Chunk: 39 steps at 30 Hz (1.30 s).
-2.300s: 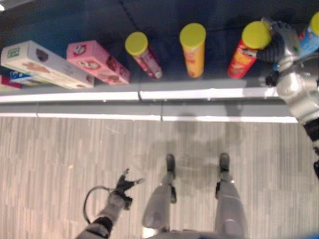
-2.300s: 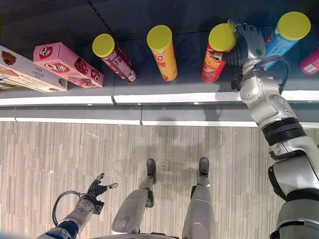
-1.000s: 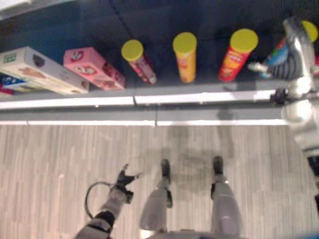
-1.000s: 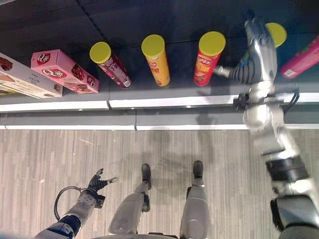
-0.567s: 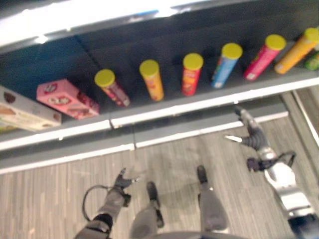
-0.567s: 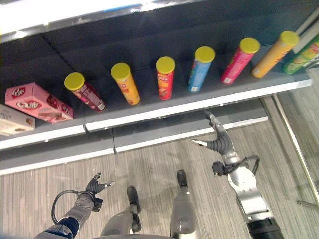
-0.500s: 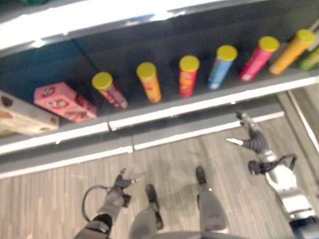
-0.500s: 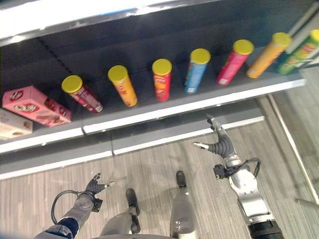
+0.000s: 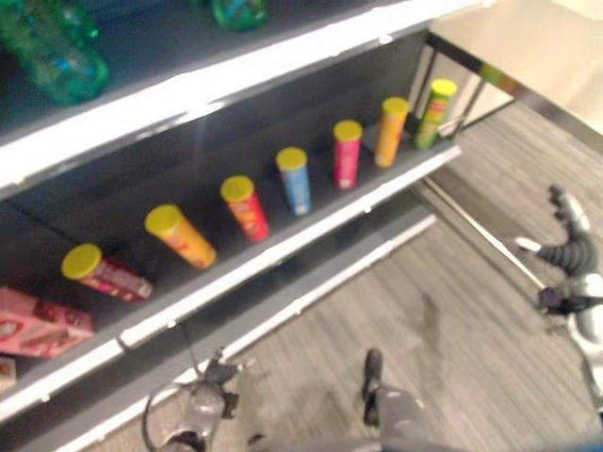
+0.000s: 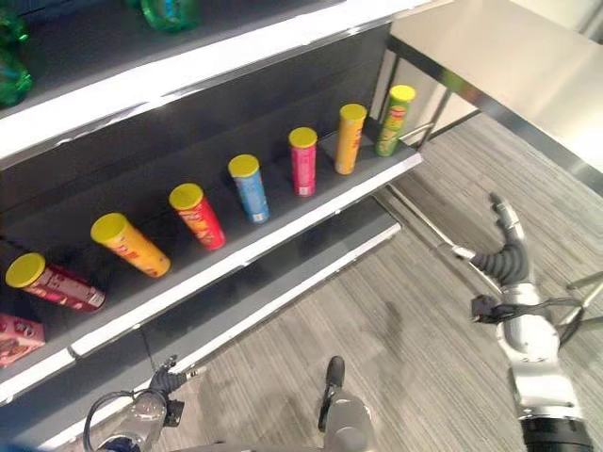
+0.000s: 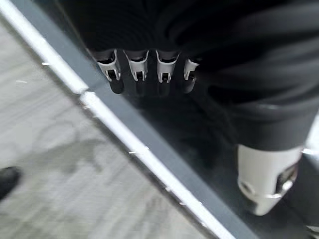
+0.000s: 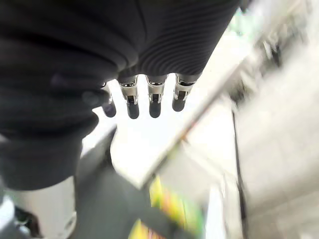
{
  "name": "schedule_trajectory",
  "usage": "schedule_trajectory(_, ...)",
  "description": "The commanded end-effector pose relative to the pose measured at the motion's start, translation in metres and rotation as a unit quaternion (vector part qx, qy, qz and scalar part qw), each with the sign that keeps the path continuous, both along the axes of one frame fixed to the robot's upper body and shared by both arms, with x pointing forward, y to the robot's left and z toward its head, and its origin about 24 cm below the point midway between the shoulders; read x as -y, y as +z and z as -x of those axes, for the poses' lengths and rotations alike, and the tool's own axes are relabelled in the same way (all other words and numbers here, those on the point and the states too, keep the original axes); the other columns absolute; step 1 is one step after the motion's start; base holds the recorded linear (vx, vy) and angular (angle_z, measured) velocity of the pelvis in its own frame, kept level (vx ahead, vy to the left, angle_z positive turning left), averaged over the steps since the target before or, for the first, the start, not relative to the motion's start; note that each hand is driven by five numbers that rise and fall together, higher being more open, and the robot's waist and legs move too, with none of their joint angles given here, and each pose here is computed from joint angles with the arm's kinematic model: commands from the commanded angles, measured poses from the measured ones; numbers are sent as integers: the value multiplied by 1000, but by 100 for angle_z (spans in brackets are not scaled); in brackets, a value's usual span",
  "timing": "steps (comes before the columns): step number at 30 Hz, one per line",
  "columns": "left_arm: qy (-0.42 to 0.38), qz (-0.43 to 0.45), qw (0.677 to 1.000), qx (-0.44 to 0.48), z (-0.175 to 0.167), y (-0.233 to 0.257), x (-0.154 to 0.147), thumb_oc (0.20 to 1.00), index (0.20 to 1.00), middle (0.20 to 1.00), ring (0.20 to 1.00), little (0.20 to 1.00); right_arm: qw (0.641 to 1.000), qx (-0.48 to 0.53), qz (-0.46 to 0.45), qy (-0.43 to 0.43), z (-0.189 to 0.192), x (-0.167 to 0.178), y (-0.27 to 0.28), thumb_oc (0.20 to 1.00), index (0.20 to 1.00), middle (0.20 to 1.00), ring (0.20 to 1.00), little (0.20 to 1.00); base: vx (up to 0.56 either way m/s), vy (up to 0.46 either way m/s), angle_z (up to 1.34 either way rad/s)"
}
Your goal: Put the goods on the table back onto the shelves and tidy them up.
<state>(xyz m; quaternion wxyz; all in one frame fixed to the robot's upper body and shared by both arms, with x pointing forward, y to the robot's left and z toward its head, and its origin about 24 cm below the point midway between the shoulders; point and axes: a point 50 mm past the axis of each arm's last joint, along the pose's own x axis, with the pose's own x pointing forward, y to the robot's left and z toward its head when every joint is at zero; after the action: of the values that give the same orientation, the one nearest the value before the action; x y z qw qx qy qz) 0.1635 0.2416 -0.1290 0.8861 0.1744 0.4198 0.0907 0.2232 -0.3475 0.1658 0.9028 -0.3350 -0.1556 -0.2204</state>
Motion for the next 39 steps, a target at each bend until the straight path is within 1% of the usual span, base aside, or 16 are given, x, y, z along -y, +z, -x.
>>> schedule_trajectory(1,-18,-13,999,23,-8,8,-10,1000,1000,1000,1000,1000,996,84,30,3,6,-2,33,1000,1000,1000,1000,1000,62,-348,-31)
schedule_trajectory(4,-25,-7,999,23,-9,8,-6,1000,1000,1000,1000,1000,994,100,46,6,5,-3,46,1000,1000,1000,1000,1000,49,-268,-57)
schedule_trajectory(7,-18,6,1000,23,0,5,-5,1000,1000,1000,1000,1000,992,96,70,28,-6,-11,56,1000,1000,1000,1000,1000,196,-199,-102)
schedule_trajectory(8,-14,14,999,30,-6,6,0,1000,1000,1000,1000,1000,992,95,75,46,-11,-18,57,1000,1000,1000,1000,1000,239,-144,-119)
schedule_trajectory(9,-20,-2,999,34,3,8,-5,1000,1000,1000,1000,1000,991,99,84,32,-7,-12,63,1000,1000,1000,1000,1000,176,-134,-71)
schedule_trajectory(10,-32,-3,999,26,13,5,-2,1000,1000,1000,1000,1000,990,99,97,24,-6,-10,65,1000,1000,1000,1000,1000,113,-154,-96)
schedule_trajectory(12,-50,9,998,35,14,5,7,1000,1000,1000,1000,1000,985,105,133,9,-4,-8,74,1000,1000,1000,1000,1000,98,-153,-107)
schedule_trajectory(14,-55,12,998,34,14,4,10,1000,1000,1000,1000,1000,984,110,137,5,-4,-8,75,1000,1000,1000,1000,1000,92,-89,-92)
schedule_trajectory(18,-65,12,997,45,3,8,12,1000,1000,1000,1000,1000,984,115,139,-12,-4,-6,74,1000,1000,1000,1000,1000,172,-109,-35)
schedule_trajectory(26,-45,27,998,29,13,0,16,1000,1000,1000,1000,1000,981,130,146,3,-12,-20,76,1000,1000,1000,1000,1000,249,9,-70)
schedule_trajectory(31,-24,21,999,15,19,-4,11,1000,1000,1000,1000,1000,979,131,156,-13,-17,-21,76,1000,1000,1000,1000,1000,317,68,-33)
schedule_trajectory(36,-16,19,999,27,11,1,8,1000,1000,1000,1000,1000,977,139,158,-39,-21,-21,77,1000,1000,1000,1000,1000,189,54,-45)
schedule_trajectory(39,-17,5,999,33,6,5,1,1000,1000,1000,1000,1000,979,143,139,-31,-25,-24,72,1000,1000,1000,1000,1000,99,-34,-14)
